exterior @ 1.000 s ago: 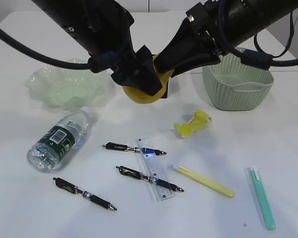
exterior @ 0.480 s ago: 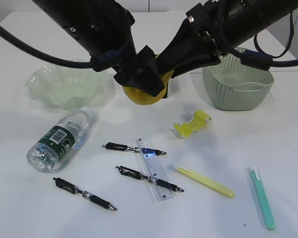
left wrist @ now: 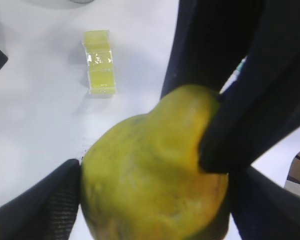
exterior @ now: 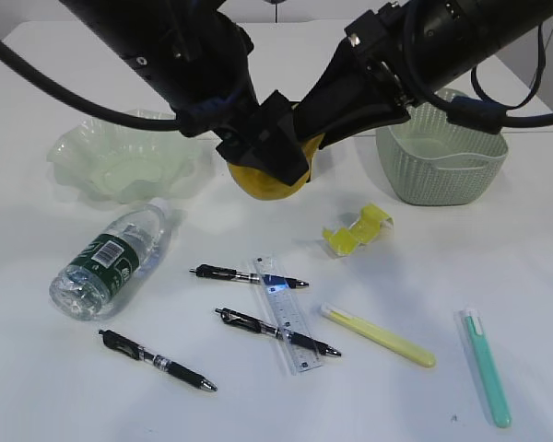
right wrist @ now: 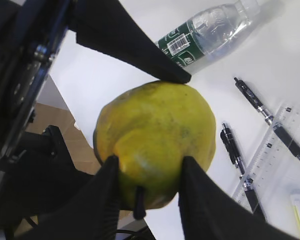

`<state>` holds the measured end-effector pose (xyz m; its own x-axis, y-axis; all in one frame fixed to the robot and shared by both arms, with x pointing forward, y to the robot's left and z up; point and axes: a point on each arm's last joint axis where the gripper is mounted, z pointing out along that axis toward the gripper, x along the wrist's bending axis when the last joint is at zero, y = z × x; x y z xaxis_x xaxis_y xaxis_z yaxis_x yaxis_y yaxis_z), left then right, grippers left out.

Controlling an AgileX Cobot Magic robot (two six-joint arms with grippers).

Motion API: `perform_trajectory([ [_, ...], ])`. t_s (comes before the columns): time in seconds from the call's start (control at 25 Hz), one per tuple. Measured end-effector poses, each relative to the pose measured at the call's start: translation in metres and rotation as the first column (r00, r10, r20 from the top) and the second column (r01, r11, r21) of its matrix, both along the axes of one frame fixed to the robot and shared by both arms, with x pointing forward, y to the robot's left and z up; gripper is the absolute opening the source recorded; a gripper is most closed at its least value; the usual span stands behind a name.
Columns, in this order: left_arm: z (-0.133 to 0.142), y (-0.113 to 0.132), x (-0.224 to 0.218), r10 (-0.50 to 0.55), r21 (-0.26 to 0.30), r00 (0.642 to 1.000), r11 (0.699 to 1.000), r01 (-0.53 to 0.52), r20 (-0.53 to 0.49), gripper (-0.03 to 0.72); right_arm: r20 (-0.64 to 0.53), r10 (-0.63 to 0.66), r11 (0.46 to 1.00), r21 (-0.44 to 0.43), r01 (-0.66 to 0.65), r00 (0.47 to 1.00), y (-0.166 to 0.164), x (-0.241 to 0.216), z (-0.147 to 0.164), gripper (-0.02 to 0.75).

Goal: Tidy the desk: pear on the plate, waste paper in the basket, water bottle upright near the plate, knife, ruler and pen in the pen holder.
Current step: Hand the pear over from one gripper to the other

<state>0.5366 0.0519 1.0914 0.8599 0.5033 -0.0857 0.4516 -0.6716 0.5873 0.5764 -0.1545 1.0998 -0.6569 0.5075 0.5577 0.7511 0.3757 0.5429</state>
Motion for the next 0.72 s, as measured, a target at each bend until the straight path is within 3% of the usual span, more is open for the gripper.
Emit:
perform_trajectory([
  [0.72, -0.0002, -0.0003, -0.0020, -0.001, -0.003, 1.000, 1.000, 0.001, -0.027, 0.624, -0.009, 0.009, 1.000, -0.003, -0.009, 1.000, 0.0005, -0.0013, -0.0007, 0.249],
])
